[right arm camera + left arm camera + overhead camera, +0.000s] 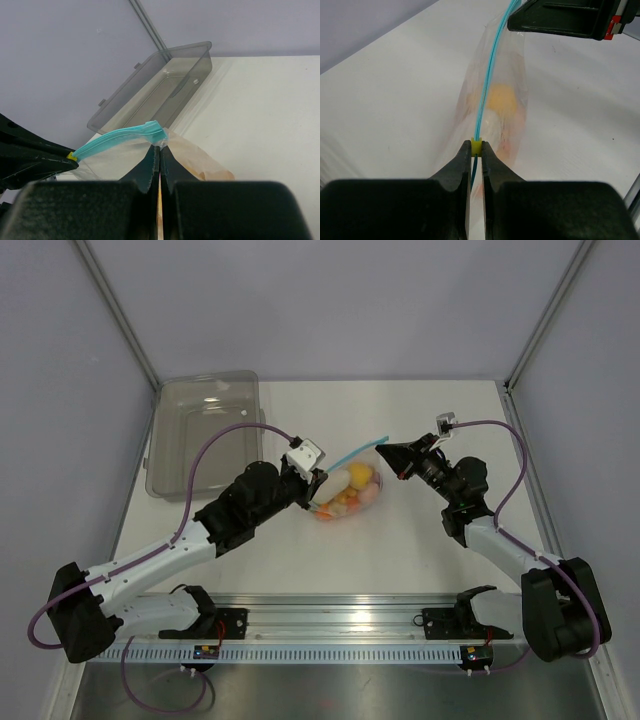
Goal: Open the zip-top bag and remove the fake food
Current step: Unzip the zipper food storage bag at the center of the board.
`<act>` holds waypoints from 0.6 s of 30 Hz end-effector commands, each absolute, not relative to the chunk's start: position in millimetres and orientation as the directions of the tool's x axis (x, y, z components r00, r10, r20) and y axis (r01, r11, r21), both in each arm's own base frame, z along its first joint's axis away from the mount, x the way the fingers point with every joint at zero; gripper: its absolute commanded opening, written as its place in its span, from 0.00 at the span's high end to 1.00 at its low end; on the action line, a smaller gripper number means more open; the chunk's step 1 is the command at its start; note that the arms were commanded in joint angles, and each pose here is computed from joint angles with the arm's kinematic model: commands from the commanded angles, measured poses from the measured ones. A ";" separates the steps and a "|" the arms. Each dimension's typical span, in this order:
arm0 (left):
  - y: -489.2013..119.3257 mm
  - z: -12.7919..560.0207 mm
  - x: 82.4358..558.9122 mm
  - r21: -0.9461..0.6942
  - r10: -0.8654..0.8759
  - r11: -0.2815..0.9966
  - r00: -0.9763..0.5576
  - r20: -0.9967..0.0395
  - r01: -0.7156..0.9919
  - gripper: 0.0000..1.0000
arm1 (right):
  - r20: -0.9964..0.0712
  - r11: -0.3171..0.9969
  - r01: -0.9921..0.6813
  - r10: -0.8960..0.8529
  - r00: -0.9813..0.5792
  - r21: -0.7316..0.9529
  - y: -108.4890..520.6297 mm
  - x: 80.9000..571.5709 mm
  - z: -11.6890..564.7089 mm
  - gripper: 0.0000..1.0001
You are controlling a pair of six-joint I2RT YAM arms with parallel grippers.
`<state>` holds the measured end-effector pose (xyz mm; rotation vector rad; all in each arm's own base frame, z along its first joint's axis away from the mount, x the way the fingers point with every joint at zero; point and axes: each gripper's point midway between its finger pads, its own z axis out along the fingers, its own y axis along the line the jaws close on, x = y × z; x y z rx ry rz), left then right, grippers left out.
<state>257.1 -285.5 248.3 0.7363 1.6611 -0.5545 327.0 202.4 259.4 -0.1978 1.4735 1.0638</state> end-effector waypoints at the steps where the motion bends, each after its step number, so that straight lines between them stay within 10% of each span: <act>1: -279.2 264.8 264.7 0.025 0.143 0.727 -0.117 -0.983 0.686 0.98 | -0.865 0.614 -0.648 0.481 -0.146 0.451 186.3 338.9 277.3 1.00; 18: -254.0 244.8 250.9 -0.040 0.114 0.773 -0.201 -0.973 0.633 0.98 | -0.867 0.622 -0.637 0.474 -0.158 0.456 186.4 344.1 271.1 1.00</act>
